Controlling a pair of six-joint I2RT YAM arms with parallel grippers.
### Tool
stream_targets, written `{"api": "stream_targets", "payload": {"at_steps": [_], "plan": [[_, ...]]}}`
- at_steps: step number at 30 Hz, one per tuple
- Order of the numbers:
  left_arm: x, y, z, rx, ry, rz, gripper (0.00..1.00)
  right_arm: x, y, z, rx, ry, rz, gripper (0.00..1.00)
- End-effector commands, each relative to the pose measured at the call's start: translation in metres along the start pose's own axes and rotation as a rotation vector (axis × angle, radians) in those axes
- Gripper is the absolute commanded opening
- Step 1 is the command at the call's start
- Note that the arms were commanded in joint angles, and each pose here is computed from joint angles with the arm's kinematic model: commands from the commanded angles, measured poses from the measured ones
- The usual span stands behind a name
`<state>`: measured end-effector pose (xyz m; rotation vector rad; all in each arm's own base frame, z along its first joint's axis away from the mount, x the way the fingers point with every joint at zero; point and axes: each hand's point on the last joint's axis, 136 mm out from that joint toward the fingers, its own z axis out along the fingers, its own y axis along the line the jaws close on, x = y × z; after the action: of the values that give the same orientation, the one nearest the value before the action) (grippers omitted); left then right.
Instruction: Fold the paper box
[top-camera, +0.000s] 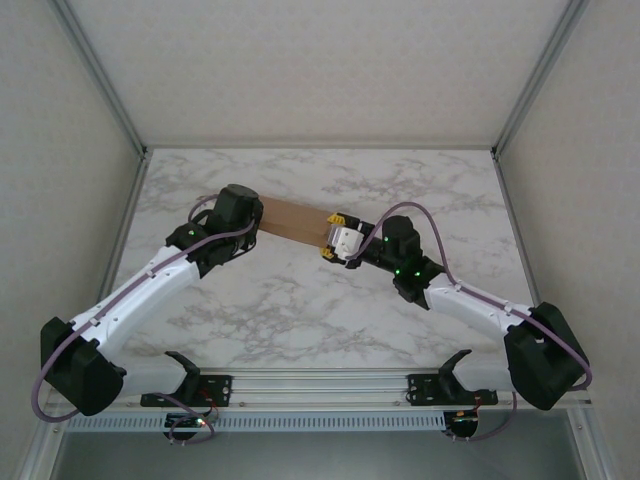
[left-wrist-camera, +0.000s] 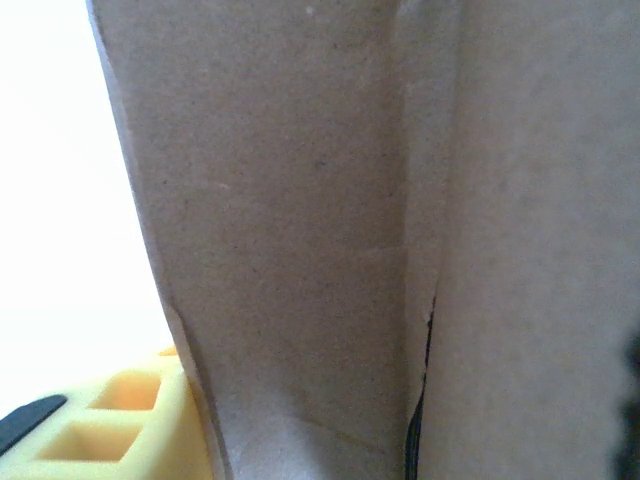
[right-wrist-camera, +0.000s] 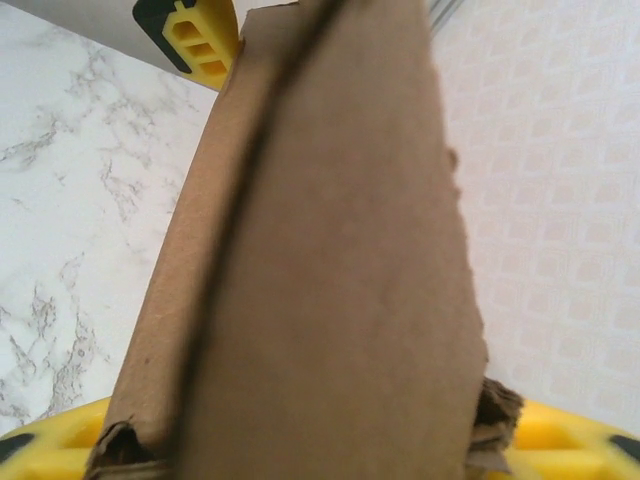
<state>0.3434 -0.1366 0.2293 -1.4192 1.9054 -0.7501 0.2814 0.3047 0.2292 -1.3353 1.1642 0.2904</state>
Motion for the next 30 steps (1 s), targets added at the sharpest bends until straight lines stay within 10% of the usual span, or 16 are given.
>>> {"api": "stream_targets", "payload": {"at_steps": [1, 15, 30], "plan": [[0.001, -0.007, -0.006, 0.036, 0.019, -0.002, 0.38, -0.014, -0.003, 0.001, -0.016, -0.058, 0.034, 0.49], [0.002, -0.023, -0.017, 0.146, 0.045, 0.131, 0.8, 0.011, 0.007, -0.002, -0.057, -0.032, 0.185, 0.44], [-0.006, -0.051, -0.112, 0.541, -0.018, 0.725, 0.77, 0.042, 0.029, -0.012, -0.276, 0.026, 0.347, 0.43]]}}
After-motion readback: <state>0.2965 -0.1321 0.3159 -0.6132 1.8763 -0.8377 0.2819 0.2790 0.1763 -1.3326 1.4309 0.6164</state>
